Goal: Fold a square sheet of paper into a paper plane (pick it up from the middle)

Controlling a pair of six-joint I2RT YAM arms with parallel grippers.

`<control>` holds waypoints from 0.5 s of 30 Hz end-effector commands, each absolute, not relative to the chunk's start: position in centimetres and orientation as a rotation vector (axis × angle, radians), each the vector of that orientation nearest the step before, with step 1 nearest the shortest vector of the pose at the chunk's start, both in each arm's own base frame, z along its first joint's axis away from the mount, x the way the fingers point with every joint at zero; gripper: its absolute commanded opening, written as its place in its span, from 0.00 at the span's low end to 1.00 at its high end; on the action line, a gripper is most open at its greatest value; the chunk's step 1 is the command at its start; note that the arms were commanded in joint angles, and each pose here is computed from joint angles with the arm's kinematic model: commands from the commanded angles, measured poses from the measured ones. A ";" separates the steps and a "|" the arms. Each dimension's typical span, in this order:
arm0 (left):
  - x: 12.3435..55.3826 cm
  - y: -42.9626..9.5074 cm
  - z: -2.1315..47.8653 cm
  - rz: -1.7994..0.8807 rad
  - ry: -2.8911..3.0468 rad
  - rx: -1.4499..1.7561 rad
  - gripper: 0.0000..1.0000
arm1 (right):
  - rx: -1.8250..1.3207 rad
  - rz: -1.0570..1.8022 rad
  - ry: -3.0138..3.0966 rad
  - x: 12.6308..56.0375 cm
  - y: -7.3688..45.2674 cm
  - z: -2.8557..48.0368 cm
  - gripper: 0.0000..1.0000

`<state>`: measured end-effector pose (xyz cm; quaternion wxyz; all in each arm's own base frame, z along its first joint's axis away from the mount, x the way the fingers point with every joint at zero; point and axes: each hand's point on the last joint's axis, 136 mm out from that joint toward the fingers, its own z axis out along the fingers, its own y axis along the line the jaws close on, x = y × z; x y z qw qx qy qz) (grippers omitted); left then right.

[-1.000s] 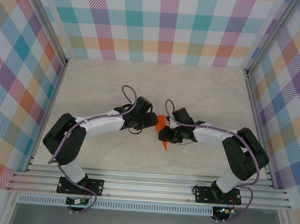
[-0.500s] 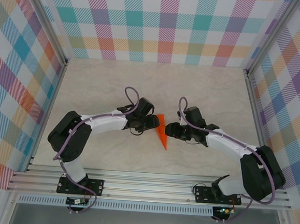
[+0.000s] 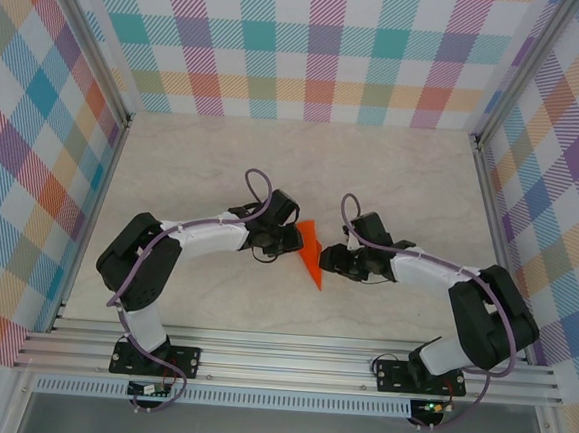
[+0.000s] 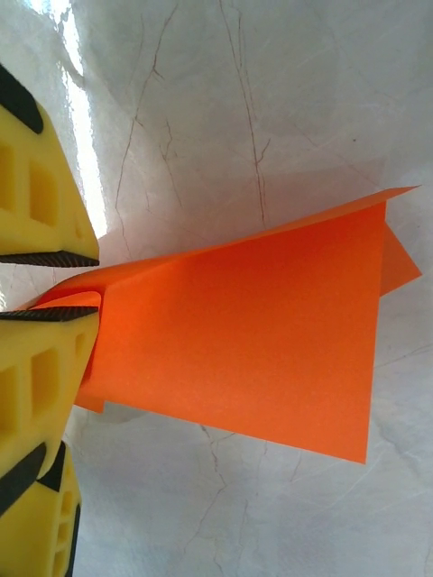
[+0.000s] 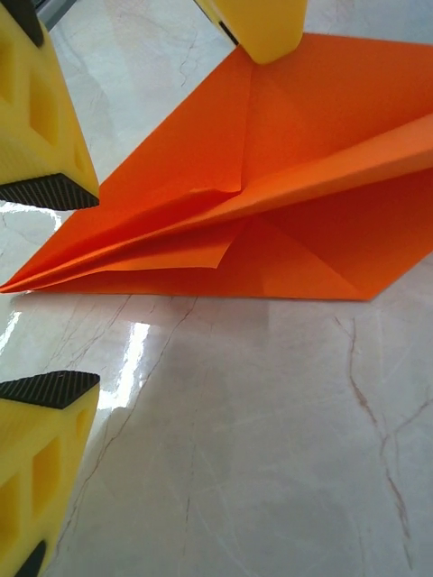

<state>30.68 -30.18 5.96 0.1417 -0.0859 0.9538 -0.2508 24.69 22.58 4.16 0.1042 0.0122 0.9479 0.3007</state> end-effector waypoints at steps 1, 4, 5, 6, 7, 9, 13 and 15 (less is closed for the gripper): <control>30.5 -30.0 6.6 -0.715 2.735 -0.226 0.19 | -0.012 0.991 2.747 25.7 24.3 5.7 0.55; 30.3 -29.9 6.6 -0.717 2.733 -0.214 0.14 | -0.057 1.041 2.734 25.8 25.0 6.1 0.57; 30.3 -29.9 6.6 -0.718 2.734 -0.212 0.14 | -0.071 1.047 2.734 25.8 25.2 6.2 0.57; 30.2 -29.9 6.6 -0.718 2.736 -0.209 0.13 | -0.084 1.049 2.739 25.8 25.3 6.1 0.58; 30.2 -30.0 6.5 -0.720 2.738 -0.202 0.10 | -0.103 1.051 2.741 25.9 25.4 6.0 0.58; 30.2 -30.0 6.3 -0.715 2.742 -0.203 0.08 | -0.120 1.048 2.754 26.0 25.6 5.8 0.58; 30.2 -30.0 6.2 -0.715 2.746 -0.203 0.08 | -0.150 1.054 2.770 26.3 26.1 5.3 0.58; 30.2 -30.0 6.2 -0.716 2.744 -0.203 0.09 | -0.158 1.054 2.777 26.4 26.2 5.1 0.58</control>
